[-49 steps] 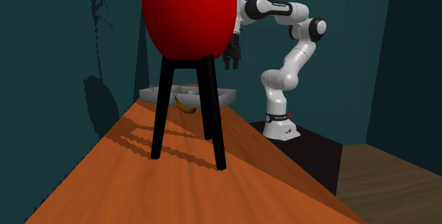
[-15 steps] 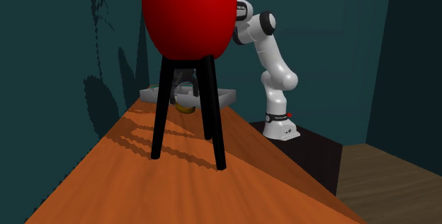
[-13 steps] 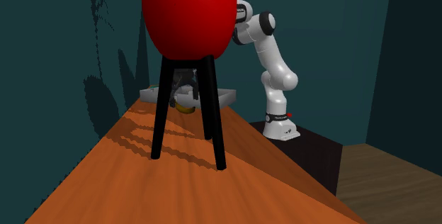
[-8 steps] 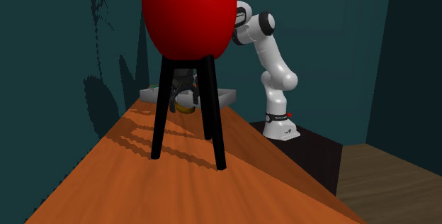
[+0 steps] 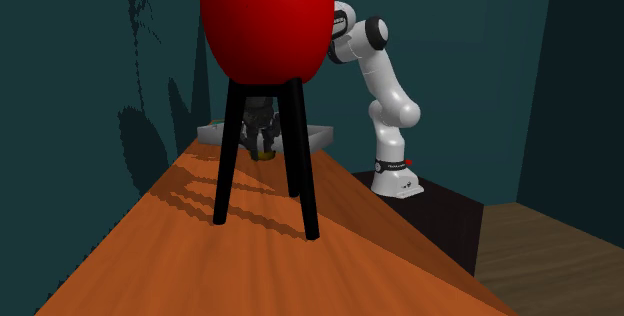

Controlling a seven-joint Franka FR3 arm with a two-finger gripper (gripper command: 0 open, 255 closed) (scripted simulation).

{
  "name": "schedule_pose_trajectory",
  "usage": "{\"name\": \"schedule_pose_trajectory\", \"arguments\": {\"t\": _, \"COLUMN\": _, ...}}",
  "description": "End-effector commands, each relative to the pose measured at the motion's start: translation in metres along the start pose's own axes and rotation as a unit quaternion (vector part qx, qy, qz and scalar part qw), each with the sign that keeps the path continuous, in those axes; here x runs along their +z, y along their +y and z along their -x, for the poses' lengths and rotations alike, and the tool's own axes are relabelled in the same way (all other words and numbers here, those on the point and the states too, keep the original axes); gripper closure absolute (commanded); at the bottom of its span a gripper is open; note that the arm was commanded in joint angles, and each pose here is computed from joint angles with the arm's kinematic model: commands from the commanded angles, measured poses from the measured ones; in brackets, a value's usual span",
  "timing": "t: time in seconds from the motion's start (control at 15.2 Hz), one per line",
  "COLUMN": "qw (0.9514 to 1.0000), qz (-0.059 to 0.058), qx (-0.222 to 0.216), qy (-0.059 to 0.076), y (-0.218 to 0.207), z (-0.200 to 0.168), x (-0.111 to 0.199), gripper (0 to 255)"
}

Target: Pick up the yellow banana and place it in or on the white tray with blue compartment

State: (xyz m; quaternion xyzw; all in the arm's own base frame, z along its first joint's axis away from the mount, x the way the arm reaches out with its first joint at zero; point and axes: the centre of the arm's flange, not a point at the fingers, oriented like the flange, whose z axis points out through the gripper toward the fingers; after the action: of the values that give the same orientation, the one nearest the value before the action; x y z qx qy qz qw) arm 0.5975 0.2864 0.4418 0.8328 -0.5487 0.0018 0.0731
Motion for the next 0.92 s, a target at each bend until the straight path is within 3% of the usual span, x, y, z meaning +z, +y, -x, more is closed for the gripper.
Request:
{"name": "schedule_pose_trajectory", "arguments": {"t": 0.0, "qw": 1.0000, "qz": 0.000, "qx": 0.000, "qy": 0.000, "y": 0.000, "z": 0.000, "x": 0.000, "gripper": 255}}
{"name": "schedule_pose_trajectory", "arguments": {"t": 0.46, "qw": 1.0000, "qz": 0.000, "qx": 0.000, "qy": 0.000, "y": 0.000, "z": 0.000, "x": 0.000, "gripper": 255}}
{"name": "schedule_pose_trajectory", "arguments": {"t": 0.86, "qw": 1.0000, "qz": 0.000, "qx": 0.000, "qy": 0.000, "y": 0.004, "z": -0.003, "x": -0.031, "gripper": 255}}
